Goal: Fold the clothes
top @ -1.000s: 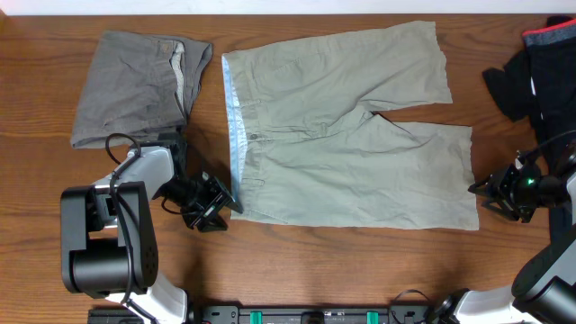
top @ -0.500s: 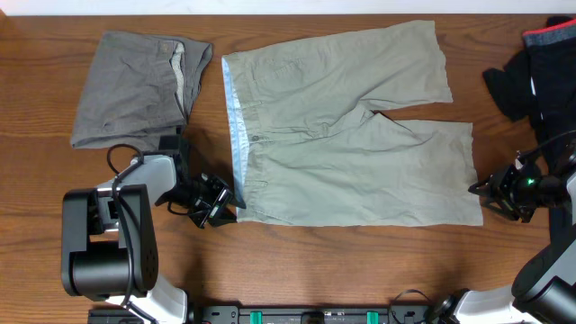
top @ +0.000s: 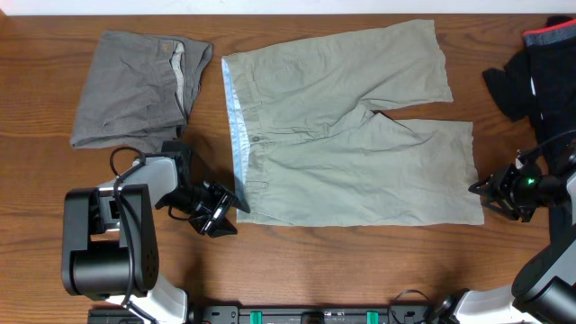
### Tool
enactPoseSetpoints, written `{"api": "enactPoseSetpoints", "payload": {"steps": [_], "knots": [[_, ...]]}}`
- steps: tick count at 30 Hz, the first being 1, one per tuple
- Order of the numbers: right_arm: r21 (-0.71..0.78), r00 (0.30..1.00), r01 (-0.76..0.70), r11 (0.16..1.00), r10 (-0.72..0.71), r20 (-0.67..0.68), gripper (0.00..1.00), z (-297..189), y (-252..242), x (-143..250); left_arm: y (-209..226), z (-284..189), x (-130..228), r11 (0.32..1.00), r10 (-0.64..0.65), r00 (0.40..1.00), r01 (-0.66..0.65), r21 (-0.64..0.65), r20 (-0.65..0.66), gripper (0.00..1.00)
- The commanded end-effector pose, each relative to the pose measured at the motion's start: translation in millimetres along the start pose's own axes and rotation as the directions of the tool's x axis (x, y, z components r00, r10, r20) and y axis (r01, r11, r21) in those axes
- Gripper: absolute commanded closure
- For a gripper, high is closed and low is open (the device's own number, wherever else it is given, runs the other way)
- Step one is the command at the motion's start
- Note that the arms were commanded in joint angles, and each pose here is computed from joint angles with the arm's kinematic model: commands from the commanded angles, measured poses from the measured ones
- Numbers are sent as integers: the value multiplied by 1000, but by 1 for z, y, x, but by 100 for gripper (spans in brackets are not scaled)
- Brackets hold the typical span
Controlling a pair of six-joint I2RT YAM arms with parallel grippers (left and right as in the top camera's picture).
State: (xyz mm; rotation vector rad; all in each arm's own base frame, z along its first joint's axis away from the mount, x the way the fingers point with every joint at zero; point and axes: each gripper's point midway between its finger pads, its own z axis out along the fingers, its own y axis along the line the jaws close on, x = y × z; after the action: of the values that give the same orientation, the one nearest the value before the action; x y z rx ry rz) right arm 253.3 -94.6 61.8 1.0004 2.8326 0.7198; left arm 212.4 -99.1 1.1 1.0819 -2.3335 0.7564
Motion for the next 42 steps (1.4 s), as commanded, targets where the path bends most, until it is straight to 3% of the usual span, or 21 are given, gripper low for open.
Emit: {"api": "enactPoseSetpoints", "payload": {"steps": [1,7,15,21,28,34,37,42], "knots": [[-16,1000,23,1000,-22,18,57,-4,4,-3,13,8,-9,999,6,999,-4,-52,31,44],[-16,1000,23,1000,-23,18,57,-4,4,-3,7,12,-22,1000,-15,996,17,-23,88,59],[-16,1000,24,1000,-23,19,58,-4,4,-3,6,13,-21,1000,-12,996,14,-26,86,92],[12,1000,18,1000,-18,17,57,-4,0,-3,-1,10,-19,1000,22,997,-22,0,77,94],[323,980,-197,926,195,38,49,-4,-60,11,-6,6,-18,998,58,994,-60,13,95,94],[295,950,-312,903,297,96,53,22,-74,16,-7,6,-19,998,61,993,-63,15,98,94],[227,943,-333,915,322,85,59,40,-70,22,-7,6,-19,998,61,993,-63,15,98,94],[207,928,-372,905,364,77,60,50,-70,30,-7,6,-19,998,61,993,-63,15,98,94]]}}
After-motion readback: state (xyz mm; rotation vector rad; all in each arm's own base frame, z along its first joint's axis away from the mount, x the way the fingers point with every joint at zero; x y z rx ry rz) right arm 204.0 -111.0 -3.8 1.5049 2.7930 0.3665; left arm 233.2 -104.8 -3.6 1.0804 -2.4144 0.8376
